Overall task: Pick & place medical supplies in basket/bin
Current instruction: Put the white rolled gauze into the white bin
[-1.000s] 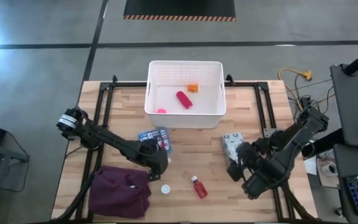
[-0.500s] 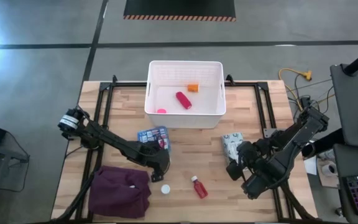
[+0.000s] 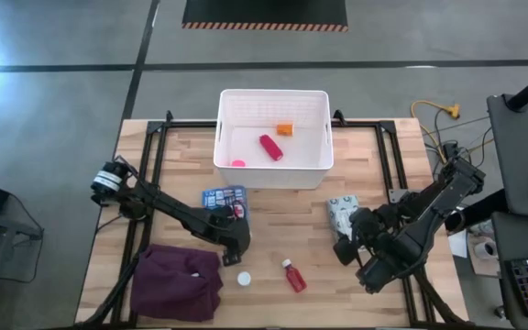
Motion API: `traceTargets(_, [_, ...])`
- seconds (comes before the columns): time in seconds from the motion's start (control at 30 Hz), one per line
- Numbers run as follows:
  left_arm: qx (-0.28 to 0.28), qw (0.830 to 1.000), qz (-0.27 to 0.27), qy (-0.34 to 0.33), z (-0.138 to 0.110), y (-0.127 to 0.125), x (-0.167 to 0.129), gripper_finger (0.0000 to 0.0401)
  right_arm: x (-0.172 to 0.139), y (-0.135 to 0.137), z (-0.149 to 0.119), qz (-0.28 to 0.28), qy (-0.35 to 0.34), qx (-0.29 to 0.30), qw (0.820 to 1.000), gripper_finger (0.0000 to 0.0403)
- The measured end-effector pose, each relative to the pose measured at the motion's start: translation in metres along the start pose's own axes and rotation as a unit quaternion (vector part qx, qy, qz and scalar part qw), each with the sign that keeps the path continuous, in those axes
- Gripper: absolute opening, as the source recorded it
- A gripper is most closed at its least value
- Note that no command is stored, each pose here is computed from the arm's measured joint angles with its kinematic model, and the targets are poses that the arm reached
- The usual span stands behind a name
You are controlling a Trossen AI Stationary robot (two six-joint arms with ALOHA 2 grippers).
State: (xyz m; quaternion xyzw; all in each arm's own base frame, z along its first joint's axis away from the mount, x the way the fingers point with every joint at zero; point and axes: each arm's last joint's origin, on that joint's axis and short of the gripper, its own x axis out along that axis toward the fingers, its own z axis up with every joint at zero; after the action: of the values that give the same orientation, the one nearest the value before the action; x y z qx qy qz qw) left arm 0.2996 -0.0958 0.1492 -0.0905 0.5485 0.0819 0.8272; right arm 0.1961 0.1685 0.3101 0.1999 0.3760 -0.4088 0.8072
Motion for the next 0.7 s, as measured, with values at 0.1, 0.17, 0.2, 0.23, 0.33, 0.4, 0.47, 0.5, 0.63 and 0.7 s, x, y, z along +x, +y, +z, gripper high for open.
traceTargets(0.1, [0.000, 1.000, 0.000, -0.001, 0.000, 0.000, 0.000, 0.0169, 0.000, 0.000, 0.000, 0.000, -0.001, -0.002, 1.000, 0.0329])
traceTargets(0.17, [0.000, 1.000, -0.002, 0.000, 0.001, 0.000, 0.000, 0.0130, 0.000, 0.000, 0.000, 0.000, -0.001, -0.008, 1.000, 0.0329])
traceTargets(0.2, [-0.001, 1.000, -0.005, -0.001, 0.002, -0.001, -0.001, 0.0108, 0.000, 0.000, 0.000, 0.000, -0.001, -0.009, 1.000, 0.0329])
traceTargets(0.23, [-0.002, 1.000, -0.008, -0.004, 0.005, -0.003, -0.003, 0.0088, 0.000, 0.000, 0.000, 0.000, -0.001, -0.011, 1.000, 0.0329])
traceTargets(0.33, [-0.005, 0.999, -0.025, -0.031, 0.018, -0.009, -0.015, 0.0030, 0.000, 0.000, 0.001, 0.003, -0.011, -0.015, 1.000, 0.0329])
traceTargets(0.4, [-0.007, 0.997, -0.037, -0.061, 0.030, -0.013, -0.029, 0.0023, -0.001, 0.000, 0.002, 0.008, -0.030, -0.013, 0.999, 0.0329])
traceTargets(0.47, [0.002, 0.995, -0.039, -0.097, 0.042, -0.017, -0.047, 0.0023, -0.001, 0.000, 0.004, 0.012, -0.052, -0.012, 0.998, 0.0329])
traceTargets(0.5, [0.006, 0.993, -0.037, -0.115, 0.050, -0.018, -0.056, 0.0024, -0.002, 0.000, 0.005, 0.015, -0.062, -0.013, 0.998, 0.0329])
traceTargets(0.63, [0.027, 0.977, -0.016, -0.209, 0.085, -0.022, -0.111, 0.0029, -0.006, 0.001, 0.010, 0.027, -0.099, -0.024, 0.994, 0.0329])
traceTargets(0.7, [0.047, 0.962, 0.004, -0.269, 0.102, -0.023, -0.145, 0.0029, -0.009, 0.002, 0.013, 0.034, -0.118, -0.023, 0.992, 0.0329])
